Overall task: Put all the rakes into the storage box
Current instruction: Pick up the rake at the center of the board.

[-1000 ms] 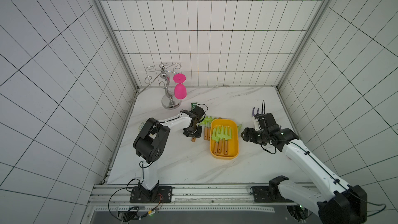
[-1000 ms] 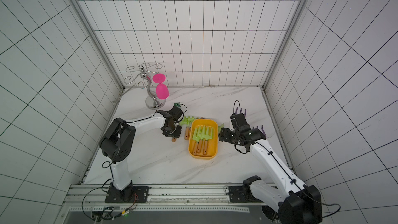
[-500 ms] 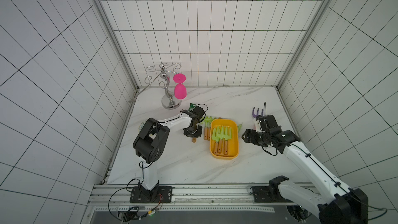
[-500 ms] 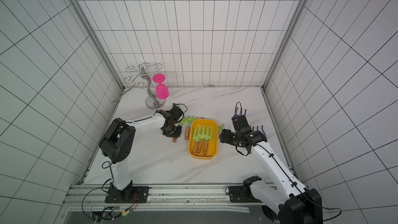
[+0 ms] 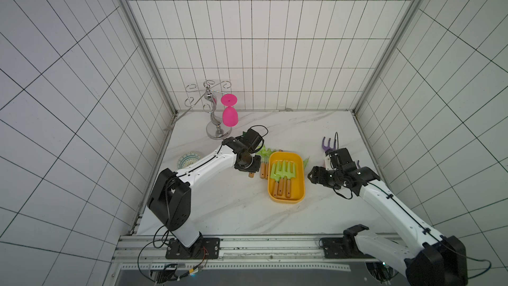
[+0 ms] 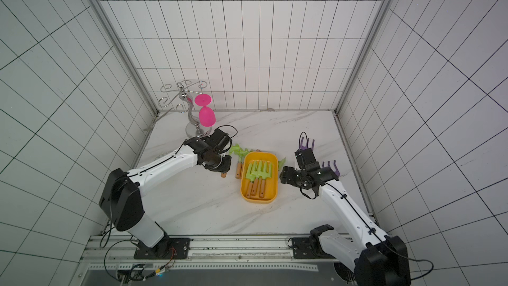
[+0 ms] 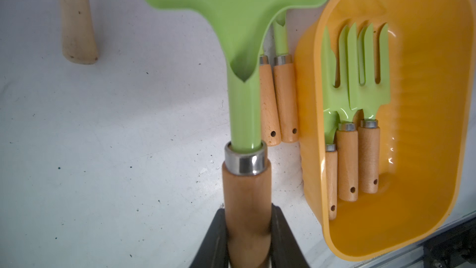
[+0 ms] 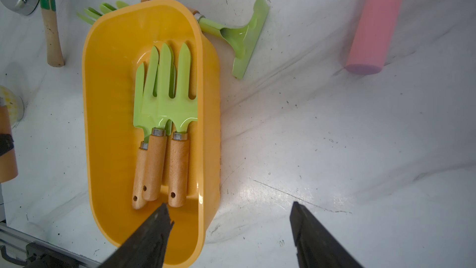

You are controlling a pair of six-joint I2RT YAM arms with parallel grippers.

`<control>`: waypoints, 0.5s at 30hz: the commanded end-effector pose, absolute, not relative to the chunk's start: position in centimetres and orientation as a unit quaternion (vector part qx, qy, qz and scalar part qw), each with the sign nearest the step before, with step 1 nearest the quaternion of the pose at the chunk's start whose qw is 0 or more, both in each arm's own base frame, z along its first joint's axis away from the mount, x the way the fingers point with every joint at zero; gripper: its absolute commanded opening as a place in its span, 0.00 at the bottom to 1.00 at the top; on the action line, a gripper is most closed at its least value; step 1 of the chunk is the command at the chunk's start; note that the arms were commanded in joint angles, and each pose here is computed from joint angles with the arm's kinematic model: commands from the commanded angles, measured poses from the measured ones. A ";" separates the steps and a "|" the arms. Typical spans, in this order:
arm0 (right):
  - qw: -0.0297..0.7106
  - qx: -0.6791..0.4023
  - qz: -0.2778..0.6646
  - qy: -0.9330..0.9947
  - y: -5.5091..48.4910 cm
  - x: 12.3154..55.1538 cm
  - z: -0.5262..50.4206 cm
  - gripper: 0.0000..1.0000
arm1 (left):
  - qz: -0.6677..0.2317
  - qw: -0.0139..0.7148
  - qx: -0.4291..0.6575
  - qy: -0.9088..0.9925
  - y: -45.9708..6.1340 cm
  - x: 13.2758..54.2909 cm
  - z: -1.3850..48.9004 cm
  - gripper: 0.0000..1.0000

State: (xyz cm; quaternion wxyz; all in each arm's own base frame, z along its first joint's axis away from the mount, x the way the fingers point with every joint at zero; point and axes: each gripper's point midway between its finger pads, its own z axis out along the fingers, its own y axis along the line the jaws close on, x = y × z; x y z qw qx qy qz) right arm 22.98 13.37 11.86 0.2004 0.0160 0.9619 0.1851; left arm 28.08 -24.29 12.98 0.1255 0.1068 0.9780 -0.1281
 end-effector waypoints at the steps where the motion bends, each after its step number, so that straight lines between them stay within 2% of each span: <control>1: 0.189 0.036 0.189 0.963 13.4 23.1 10.4 0.76 | -0.178 0.144 0.119 0.966 -27.7 26.9 16.2 0.02; 8: 0.183 0.093 0.211 0.956 14.1 24.1 8.9 0.74 | -0.211 0.125 0.132 0.960 -33.3 24.7 15.9 0.01; 15: 0.242 0.142 0.190 0.941 11.6 23.8 9.7 0.75 | -0.215 0.099 0.115 0.965 -35.9 24.5 12.8 0.00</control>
